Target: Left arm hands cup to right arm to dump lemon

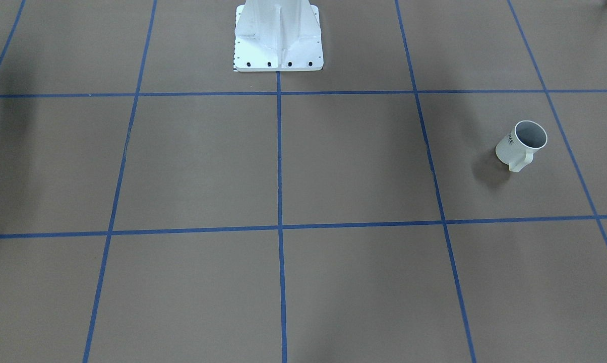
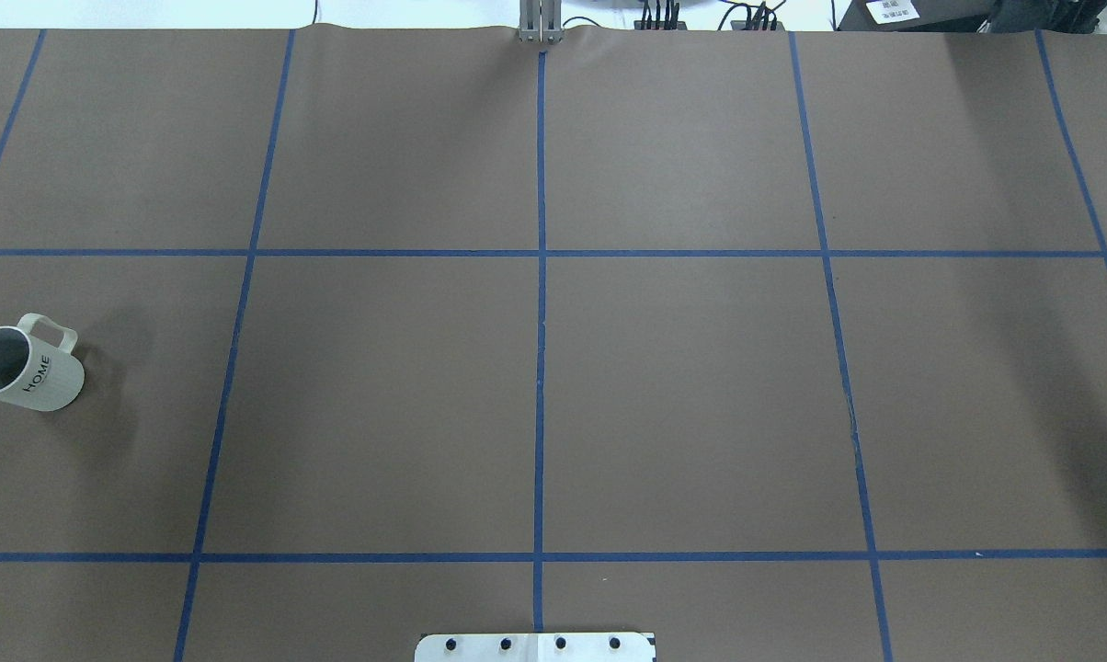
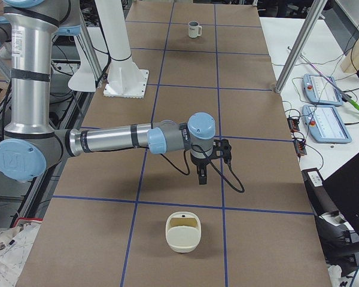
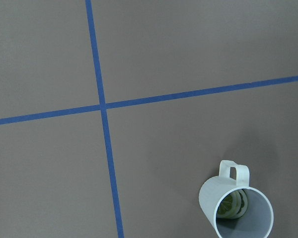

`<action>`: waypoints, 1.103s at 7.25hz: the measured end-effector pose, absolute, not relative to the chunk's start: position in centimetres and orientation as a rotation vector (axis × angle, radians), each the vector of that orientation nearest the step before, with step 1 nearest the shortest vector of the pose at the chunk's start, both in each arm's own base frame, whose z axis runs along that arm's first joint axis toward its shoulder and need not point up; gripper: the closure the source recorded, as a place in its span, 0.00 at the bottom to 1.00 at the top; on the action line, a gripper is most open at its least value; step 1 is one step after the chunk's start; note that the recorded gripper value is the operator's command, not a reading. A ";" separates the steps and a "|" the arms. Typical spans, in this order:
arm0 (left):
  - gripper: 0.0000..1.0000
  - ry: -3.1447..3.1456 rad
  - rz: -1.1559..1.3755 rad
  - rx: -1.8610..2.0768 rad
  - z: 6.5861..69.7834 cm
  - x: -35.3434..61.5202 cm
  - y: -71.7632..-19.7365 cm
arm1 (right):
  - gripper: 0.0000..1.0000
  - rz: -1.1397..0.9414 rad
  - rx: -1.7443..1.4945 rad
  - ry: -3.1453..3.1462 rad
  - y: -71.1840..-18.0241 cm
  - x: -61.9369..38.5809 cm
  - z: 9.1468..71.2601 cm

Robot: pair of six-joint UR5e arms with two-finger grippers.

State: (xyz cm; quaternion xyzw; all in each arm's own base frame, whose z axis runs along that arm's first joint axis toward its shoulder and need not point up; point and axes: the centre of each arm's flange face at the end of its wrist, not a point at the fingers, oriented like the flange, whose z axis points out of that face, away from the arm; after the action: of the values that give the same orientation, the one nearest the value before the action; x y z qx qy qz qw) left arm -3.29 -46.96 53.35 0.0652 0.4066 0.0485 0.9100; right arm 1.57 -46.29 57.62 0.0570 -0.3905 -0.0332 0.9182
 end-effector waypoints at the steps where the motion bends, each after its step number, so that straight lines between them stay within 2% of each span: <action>1: 0.00 0.839 0.096 0.127 53.3 -3.0 -47.0 | 0.00 -0.069 0.116 -0.805 -46.3 1.6 57.7; 8: 0.00 0.799 0.224 0.024 59.2 8.0 -48.3 | 0.00 -0.075 0.108 -0.806 -46.2 1.2 58.0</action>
State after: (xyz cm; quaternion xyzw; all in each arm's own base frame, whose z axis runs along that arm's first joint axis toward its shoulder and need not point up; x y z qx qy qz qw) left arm 8.01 -48.27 59.17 0.0118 0.3881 0.1087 0.9151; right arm 1.23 -46.19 58.05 0.0524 -0.3918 -0.0365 0.9178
